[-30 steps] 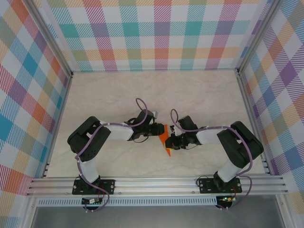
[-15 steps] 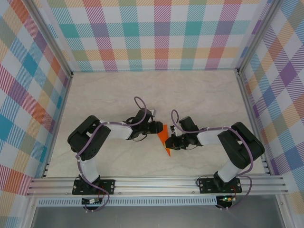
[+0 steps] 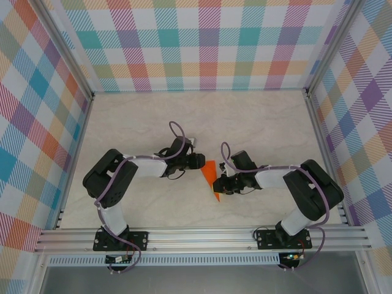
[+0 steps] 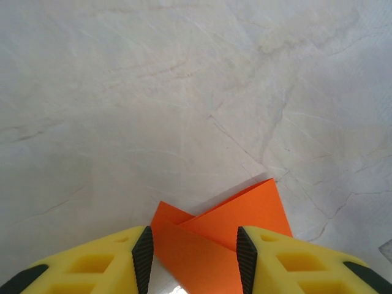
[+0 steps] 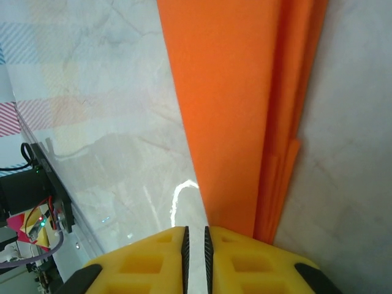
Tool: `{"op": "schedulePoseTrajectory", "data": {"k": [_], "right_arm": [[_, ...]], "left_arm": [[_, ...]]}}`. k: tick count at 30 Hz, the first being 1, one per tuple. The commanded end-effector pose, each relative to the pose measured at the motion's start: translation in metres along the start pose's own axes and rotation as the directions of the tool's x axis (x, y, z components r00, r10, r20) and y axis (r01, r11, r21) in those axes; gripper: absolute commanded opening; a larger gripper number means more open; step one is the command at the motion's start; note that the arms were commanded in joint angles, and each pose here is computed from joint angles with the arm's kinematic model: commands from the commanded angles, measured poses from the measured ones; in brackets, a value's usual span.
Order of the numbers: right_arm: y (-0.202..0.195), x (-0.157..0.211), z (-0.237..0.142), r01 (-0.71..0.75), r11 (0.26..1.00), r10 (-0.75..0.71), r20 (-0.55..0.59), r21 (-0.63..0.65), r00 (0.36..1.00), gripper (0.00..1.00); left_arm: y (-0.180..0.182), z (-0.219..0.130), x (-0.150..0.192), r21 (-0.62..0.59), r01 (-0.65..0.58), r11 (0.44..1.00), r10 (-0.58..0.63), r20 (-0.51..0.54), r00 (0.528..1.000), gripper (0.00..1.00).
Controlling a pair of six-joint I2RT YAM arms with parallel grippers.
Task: Fold a paper plane with a square sheet of paper (pick it up from the middle)
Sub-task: Fold the wing for the fifth time at the center of the table, then move a paper plane to the center of the table.
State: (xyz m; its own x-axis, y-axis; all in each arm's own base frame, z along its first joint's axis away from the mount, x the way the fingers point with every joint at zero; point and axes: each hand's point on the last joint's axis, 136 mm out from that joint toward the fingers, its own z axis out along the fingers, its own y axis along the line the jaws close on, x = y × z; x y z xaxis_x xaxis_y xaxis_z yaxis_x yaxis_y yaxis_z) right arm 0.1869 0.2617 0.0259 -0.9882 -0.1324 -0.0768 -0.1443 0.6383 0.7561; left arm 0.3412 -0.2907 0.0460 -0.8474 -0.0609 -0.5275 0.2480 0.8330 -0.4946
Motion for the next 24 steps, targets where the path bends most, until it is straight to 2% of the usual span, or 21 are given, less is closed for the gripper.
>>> {"op": "schedulePoseTrajectory", "data": {"k": [1,4,7,9,12,14,18,24], "right_arm": [[0.019,0.004,-0.014,0.031,0.999,-0.031,-0.003,-0.022,1.0,0.19],[0.028,-0.001,-0.029,0.073,0.997,-0.073,0.049,0.01,0.996,0.21],[0.014,-0.005,-0.048,0.056,0.991,-0.071,0.124,0.12,0.99,0.27],[0.001,-0.009,-0.061,-0.008,0.987,-0.022,0.18,0.163,0.984,0.29],[-0.01,-0.013,-0.08,-0.089,0.986,0.052,0.251,0.139,0.967,0.34],[-0.02,-0.013,-0.087,-0.126,0.982,0.08,0.288,0.144,0.954,0.38],[-0.035,-0.01,-0.094,-0.178,0.971,0.117,0.334,0.157,0.935,0.46],[-0.043,-0.003,-0.092,-0.191,0.968,0.128,0.332,0.165,0.934,0.51]], "left_arm": [[0.001,-0.03,-0.022,-0.041,-0.006,0.999,0.008,0.062,0.998,0.45],[-0.004,-0.047,-0.023,-0.026,0.024,0.999,-0.021,0.084,0.996,0.47],[-0.014,-0.064,-0.018,-0.019,0.048,0.999,-0.046,0.099,0.994,0.51],[-0.016,-0.072,-0.012,-0.066,0.072,0.995,-0.066,0.094,0.993,0.55],[-0.016,-0.079,0.002,-0.2,0.076,0.977,-0.063,0.071,0.996,0.57],[-0.025,-0.077,0.014,-0.264,0.054,0.963,-0.042,0.05,0.998,0.59],[-0.041,-0.064,0.033,-0.427,-0.062,0.902,0.061,-0.017,0.998,0.62],[-0.055,-0.035,0.045,-0.53,-0.147,0.835,0.115,-0.093,0.989,0.62]]}}
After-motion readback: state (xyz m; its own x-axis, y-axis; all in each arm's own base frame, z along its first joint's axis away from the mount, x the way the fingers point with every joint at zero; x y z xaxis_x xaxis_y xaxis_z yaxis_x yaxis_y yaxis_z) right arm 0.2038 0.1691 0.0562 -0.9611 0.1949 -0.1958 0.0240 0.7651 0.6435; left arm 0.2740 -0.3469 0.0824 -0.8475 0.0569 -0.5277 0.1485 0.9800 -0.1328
